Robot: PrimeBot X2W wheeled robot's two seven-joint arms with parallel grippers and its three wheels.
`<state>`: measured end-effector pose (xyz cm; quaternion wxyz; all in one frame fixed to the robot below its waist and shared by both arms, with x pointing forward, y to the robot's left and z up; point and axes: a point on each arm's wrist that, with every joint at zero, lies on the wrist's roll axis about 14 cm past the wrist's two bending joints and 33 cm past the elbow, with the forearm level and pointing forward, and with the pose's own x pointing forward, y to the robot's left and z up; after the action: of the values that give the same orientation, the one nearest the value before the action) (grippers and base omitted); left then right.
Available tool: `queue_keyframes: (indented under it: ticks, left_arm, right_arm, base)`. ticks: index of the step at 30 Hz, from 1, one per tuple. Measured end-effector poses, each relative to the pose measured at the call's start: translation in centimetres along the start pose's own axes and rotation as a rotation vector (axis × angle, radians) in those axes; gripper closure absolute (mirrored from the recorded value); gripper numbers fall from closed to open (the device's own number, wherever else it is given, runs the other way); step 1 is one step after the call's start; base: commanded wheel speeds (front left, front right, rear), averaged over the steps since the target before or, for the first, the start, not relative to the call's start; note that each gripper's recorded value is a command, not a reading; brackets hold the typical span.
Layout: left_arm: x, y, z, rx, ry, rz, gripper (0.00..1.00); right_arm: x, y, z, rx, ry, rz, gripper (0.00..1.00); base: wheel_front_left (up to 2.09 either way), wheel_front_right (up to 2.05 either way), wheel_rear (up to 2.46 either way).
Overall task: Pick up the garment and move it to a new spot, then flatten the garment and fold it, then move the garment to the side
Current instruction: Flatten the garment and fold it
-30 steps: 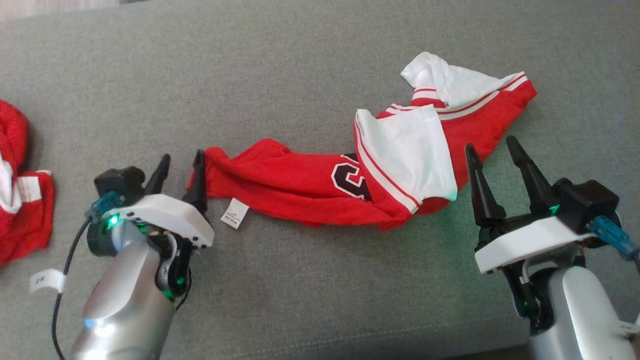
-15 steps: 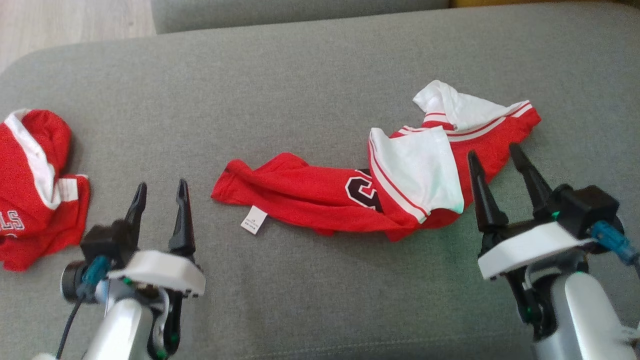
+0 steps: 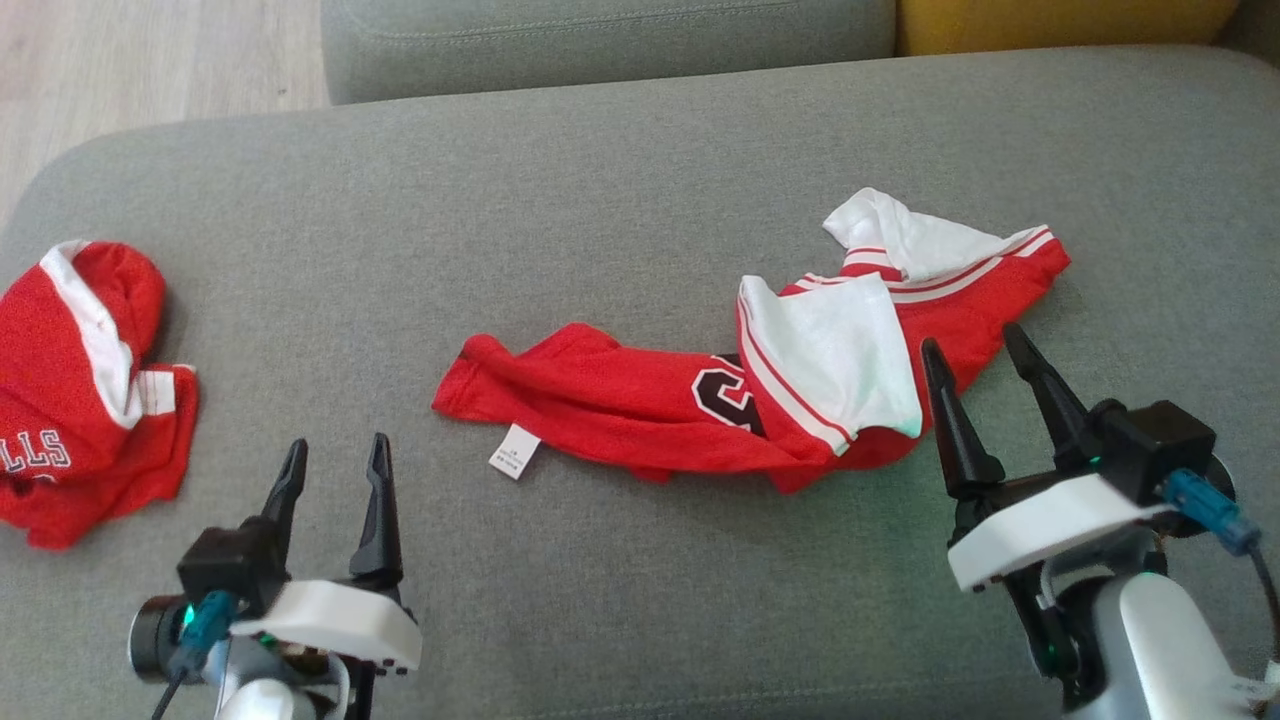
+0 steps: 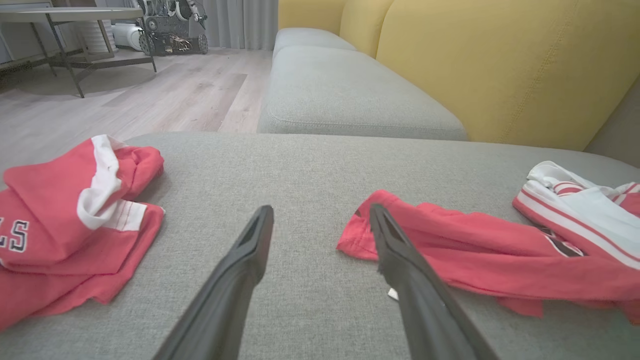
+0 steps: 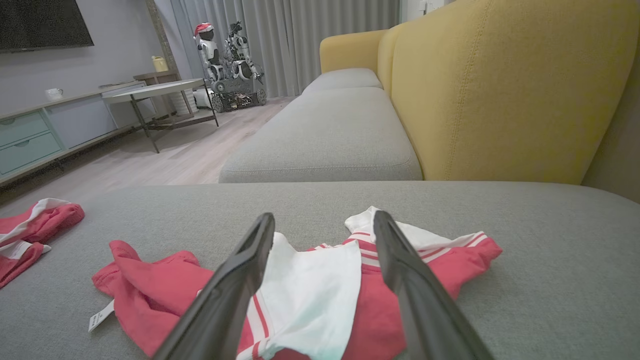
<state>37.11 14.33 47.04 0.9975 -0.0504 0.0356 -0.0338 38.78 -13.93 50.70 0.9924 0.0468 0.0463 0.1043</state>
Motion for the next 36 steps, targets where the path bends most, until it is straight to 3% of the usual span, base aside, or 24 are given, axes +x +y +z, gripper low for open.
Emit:
queue_keyframes:
  ticks: [15,25,36]
  left_arm:
    - [0.1,0.0,-0.2,0.005,0.017,-0.007,0.0]
    - [4.6,-3.2,-1.0,-0.052,0.077,-0.162,0.0]
    - [7.4,-3.8,-8.8,-0.081,0.348,-0.206,0.0]
  right_arm:
    - [0.2,0.0,0.0,-0.001,0.0,-0.001,0.0]
    - [1.0,-0.4,-1.9,0.013,0.051,-0.007,0.0]
    - [2.2,-1.4,-3.1,0.02,0.08,-0.029,0.0]
  base:
    - [0.0,0.0,0.0]
    - [0.0,0.0,0.0]
    - [0.0,0.0,0.0]
